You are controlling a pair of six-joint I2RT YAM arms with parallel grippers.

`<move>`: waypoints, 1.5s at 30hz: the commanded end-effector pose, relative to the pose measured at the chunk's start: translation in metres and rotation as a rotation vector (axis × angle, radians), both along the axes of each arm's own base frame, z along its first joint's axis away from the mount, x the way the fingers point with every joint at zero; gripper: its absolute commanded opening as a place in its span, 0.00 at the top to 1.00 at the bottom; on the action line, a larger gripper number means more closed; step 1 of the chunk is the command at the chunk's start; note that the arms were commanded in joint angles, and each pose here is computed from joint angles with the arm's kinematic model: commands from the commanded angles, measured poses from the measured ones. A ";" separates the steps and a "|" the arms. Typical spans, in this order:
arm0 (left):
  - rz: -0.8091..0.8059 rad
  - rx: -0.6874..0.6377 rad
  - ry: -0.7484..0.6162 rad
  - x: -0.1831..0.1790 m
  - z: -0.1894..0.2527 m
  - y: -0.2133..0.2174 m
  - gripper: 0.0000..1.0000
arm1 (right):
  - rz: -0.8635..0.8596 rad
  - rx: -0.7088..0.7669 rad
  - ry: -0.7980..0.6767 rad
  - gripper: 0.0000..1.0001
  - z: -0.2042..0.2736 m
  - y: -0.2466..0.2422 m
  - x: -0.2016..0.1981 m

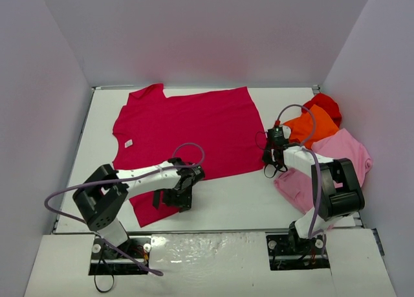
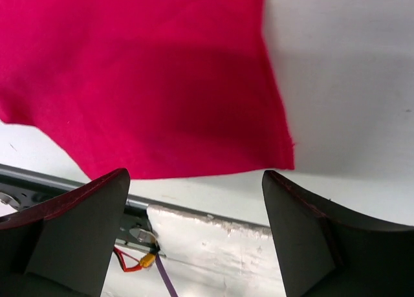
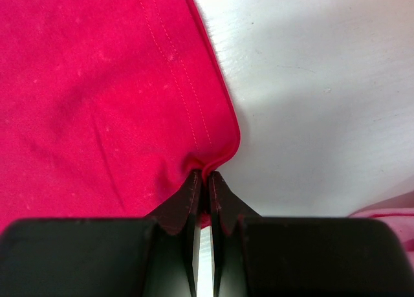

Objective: Fold and stack the t-shirts
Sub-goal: Grap the side of the flattened tshirt closest away from the robot with both arms

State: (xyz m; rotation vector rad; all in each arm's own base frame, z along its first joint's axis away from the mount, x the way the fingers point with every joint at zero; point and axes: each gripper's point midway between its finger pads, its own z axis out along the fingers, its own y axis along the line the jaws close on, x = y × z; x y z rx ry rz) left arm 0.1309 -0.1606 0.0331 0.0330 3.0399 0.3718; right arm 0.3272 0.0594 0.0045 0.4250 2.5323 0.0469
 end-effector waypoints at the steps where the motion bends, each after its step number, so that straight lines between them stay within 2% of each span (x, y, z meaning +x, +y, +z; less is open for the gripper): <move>1: -0.061 0.052 -0.014 0.001 0.003 -0.004 0.19 | 0.035 0.012 0.249 1.00 -0.042 0.000 -0.062; 7: -0.096 0.054 -0.041 -0.018 0.008 -0.008 0.19 | 0.036 0.011 0.252 1.00 -0.043 0.000 -0.062; 11: -0.110 0.086 -0.018 -0.031 -0.004 0.011 0.19 | 0.034 0.012 0.249 1.00 -0.042 0.000 -0.062; 16: -0.140 0.264 0.016 -0.039 0.000 0.051 0.19 | 0.031 0.016 0.238 1.00 -0.039 0.000 -0.062; 20: -0.162 0.350 -0.002 -0.029 0.010 0.057 0.19 | 0.029 0.017 0.236 1.00 -0.038 0.000 -0.062; 30: -0.211 0.301 -0.062 -0.007 0.011 0.032 0.20 | 0.040 0.042 0.240 1.00 -0.036 0.005 -0.064; 38: -0.195 0.197 -0.084 -0.010 0.017 0.024 0.36 | 0.038 0.033 0.248 1.00 -0.039 0.004 -0.063; 45: -0.162 0.132 -0.074 -0.020 0.012 0.024 0.41 | 0.036 0.034 0.242 1.00 -0.037 0.004 -0.063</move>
